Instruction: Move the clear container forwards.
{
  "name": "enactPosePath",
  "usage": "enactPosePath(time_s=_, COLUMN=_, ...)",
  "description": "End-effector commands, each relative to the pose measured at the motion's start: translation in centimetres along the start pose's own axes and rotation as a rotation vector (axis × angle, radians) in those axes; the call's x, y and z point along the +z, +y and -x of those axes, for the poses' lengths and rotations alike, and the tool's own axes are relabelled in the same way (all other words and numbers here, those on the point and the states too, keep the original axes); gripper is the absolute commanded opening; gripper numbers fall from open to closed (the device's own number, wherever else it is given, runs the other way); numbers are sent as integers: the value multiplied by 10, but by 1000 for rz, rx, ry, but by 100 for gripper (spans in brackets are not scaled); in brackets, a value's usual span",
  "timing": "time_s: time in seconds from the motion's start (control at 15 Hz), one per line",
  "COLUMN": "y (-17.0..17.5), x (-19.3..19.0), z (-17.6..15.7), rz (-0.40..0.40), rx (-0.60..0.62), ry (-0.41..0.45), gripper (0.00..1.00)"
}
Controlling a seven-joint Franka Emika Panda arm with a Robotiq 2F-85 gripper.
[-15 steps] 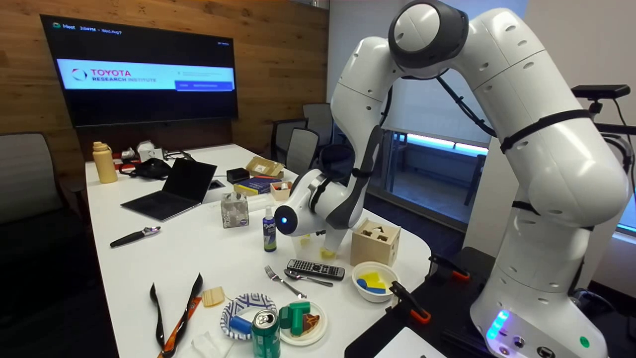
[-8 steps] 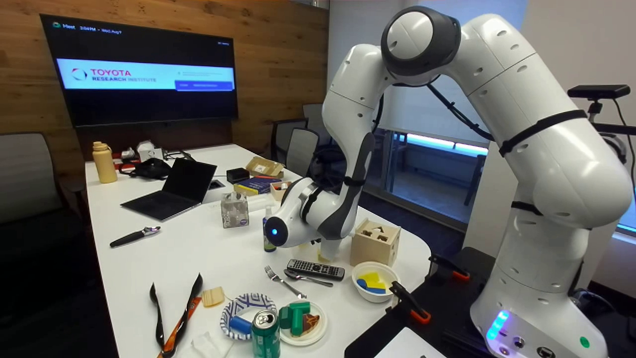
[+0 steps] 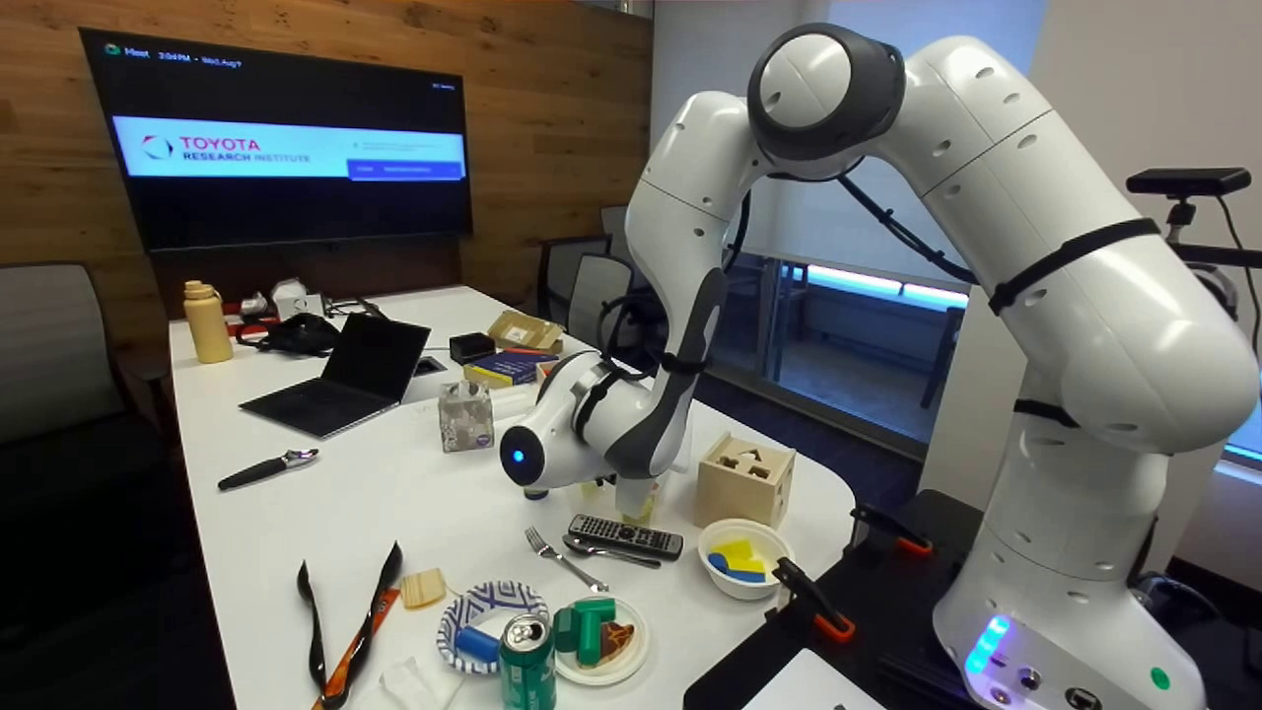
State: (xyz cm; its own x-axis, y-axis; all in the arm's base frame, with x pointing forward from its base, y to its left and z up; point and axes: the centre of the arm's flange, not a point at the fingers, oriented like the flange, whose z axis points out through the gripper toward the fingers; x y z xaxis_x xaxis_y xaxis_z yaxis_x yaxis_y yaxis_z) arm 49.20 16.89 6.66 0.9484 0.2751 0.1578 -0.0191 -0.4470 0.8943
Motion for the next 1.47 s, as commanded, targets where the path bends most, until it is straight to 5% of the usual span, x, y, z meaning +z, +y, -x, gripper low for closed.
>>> enactPosePath(time_s=0.0, y=2, x=-7, z=-13, rz=-14, rx=-35, ry=-33, gripper=1)
enactPosePath(time_s=0.47, y=5, x=-2, z=-22, rz=-96, rx=-73, ry=-76, gripper=1)
enactPosePath(time_s=0.53, y=5, x=-2, z=-23, rz=-118, rx=-79, ry=-79, gripper=29)
enactPosePath(time_s=0.6, y=5, x=-2, z=-24, rz=-147, rx=-85, ry=-82, gripper=30)
enactPosePath(time_s=1.2, y=5, x=6, z=-30, rz=-457, rx=-115, ry=-132, gripper=96)
enactPosePath(time_s=1.4, y=7, x=11, z=-31, rz=-531, rx=-122, ry=-158, gripper=100)
